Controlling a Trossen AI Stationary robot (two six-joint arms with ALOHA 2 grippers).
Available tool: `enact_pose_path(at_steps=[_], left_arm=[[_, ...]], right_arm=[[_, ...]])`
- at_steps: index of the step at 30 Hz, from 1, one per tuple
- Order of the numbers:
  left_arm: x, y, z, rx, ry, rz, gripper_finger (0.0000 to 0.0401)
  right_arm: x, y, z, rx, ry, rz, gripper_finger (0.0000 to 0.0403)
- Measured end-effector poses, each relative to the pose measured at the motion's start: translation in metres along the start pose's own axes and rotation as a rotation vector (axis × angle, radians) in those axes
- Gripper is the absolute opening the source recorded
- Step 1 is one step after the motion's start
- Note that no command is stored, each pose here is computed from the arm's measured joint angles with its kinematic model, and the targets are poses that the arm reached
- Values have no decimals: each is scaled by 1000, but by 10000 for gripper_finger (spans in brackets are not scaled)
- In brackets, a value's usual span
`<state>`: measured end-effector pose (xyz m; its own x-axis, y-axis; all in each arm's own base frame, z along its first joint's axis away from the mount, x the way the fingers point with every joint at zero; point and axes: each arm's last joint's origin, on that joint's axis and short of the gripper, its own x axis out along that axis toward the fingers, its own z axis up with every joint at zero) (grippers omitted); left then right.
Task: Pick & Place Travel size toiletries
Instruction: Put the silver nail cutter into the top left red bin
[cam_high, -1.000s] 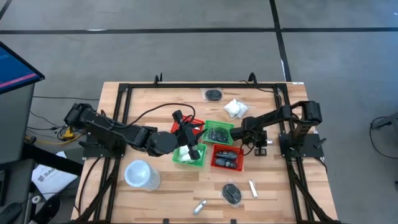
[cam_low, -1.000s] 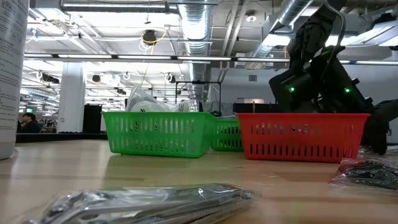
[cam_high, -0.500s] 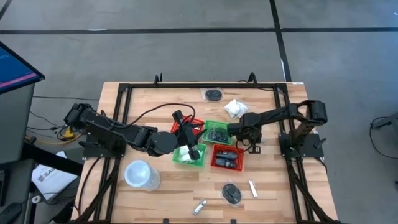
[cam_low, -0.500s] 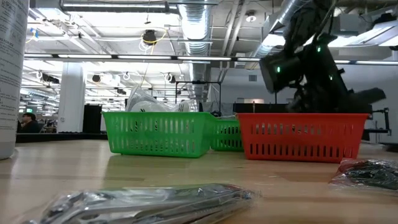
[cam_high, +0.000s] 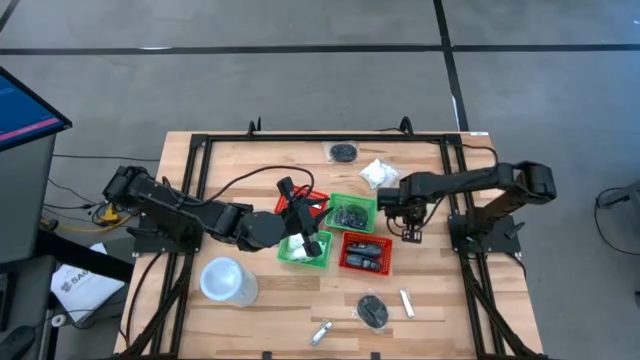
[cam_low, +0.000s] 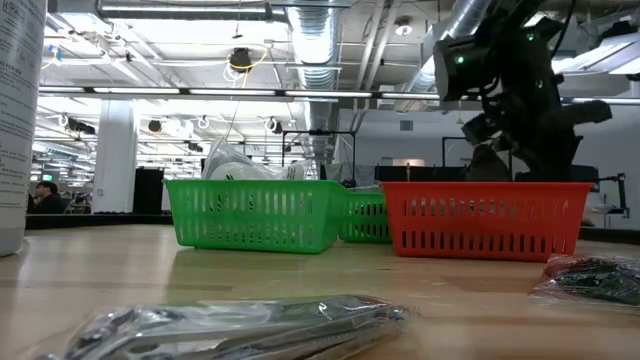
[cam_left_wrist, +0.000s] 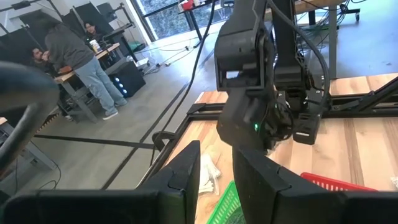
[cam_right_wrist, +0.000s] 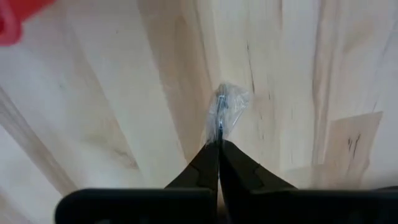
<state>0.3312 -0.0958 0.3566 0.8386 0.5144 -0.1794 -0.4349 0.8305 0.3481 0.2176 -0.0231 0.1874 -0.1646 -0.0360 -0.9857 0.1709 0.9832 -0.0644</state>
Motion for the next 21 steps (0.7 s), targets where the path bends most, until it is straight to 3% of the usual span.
enact_pose_path(at_steps=[10, 21], left_arm=[[0, 0, 0, 0, 0, 0, 85], [0, 0, 0, 0, 0, 1, 85]], right_arm=[[-20, -2, -13, 48, -117, 12, 1], [-47, 7, -14, 13, -440, 49, 0]])
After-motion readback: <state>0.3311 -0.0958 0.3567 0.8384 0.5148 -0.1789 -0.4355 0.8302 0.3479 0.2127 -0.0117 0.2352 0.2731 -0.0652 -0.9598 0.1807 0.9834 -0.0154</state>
